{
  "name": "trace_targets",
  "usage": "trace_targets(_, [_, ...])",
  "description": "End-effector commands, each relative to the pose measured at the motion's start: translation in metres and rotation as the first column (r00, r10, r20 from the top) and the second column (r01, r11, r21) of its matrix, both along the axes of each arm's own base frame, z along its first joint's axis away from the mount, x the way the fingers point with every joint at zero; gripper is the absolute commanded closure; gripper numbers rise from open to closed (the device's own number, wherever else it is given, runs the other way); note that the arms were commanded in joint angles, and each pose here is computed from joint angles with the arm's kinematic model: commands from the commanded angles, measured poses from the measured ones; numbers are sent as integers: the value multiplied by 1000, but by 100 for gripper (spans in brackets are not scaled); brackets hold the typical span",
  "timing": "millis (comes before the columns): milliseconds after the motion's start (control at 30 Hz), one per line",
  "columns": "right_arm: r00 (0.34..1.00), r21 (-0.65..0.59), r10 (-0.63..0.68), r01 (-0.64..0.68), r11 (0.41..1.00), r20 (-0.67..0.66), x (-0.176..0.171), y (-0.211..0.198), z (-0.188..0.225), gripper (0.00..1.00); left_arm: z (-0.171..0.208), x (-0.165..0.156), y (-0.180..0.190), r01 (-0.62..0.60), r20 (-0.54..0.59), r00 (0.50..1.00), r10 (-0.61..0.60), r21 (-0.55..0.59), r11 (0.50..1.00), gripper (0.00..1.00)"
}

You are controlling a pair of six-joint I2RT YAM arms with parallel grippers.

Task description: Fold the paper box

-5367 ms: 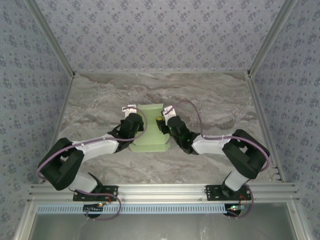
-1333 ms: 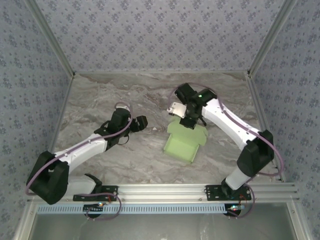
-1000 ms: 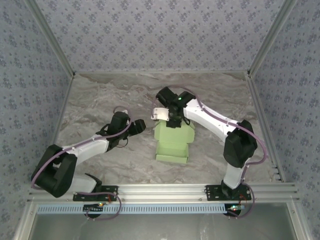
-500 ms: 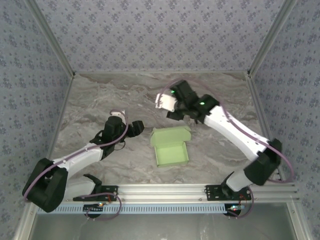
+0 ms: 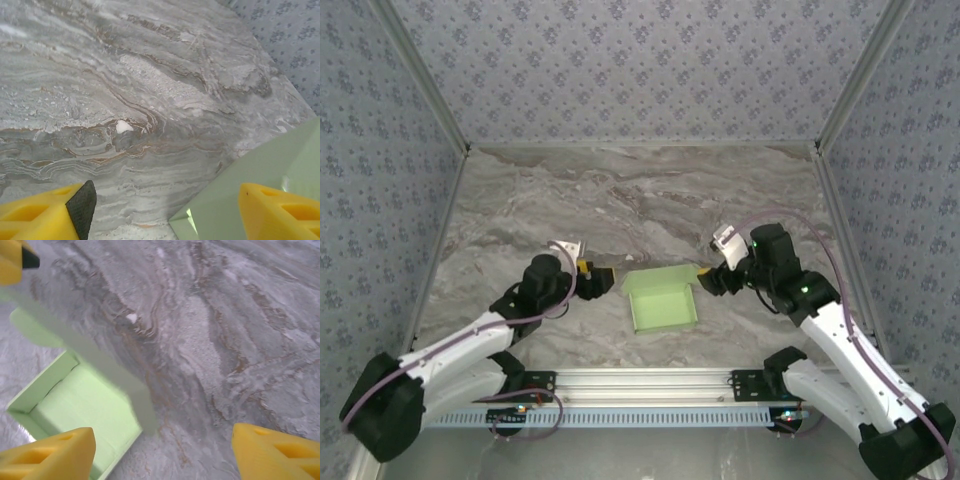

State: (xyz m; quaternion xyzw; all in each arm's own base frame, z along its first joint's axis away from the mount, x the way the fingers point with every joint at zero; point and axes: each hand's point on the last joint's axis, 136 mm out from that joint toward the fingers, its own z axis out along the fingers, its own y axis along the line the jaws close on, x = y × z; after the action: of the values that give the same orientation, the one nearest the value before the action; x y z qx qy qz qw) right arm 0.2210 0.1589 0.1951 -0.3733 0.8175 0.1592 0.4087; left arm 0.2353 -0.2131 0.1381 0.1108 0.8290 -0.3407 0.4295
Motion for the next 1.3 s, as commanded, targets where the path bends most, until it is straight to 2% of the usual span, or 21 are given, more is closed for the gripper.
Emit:
trace_targets(0, [993,-7,115,-115,993,9,-8,11,-19,22,-9,-14,6,48,64,997,-53,78,996,24])
trace_targets(133, [990,3,141,-141,990,28,12,19,-37,23,-6,-30,-1,120,124,984,-128,67,990,24])
trace_targets(200, [990,37,143,-144,989,4,21,24,-41,26,-2,-37,-9,158,148,975,-167,74,985,24])
trace_targets(300, [991,56,129,-128,990,-23,35,27,-49,35,4,-41,-18,191,172,964,-204,91,977,24])
trace_targets(433, [987,76,159,-158,985,-18,40,35,-50,46,3,-37,-30,221,150,960,-236,113,969,24])
trace_targets(600, [980,85,199,-198,977,1,35,40,-52,66,-2,-31,-42,214,128,966,-225,95,972,28])
trace_targets(733, [988,86,145,-149,985,46,44,41,-51,87,-4,-20,-37,140,120,981,-152,106,984,28])
trace_targets(800, [989,104,116,-125,987,91,49,45,-48,93,-3,-11,-28,75,123,988,-90,124,989,27])
trace_targets(1000, [975,103,10,-34,994,221,79,50,-29,94,12,12,-12,-43,154,988,25,120,992,26])
trace_targets(1200, [974,108,-14,-11,994,227,110,59,-22,94,7,45,10,-133,95,988,125,83,988,26])
trace_targets(1267, [978,114,-6,-18,993,208,115,63,-25,87,3,51,10,-129,87,989,121,92,987,26])
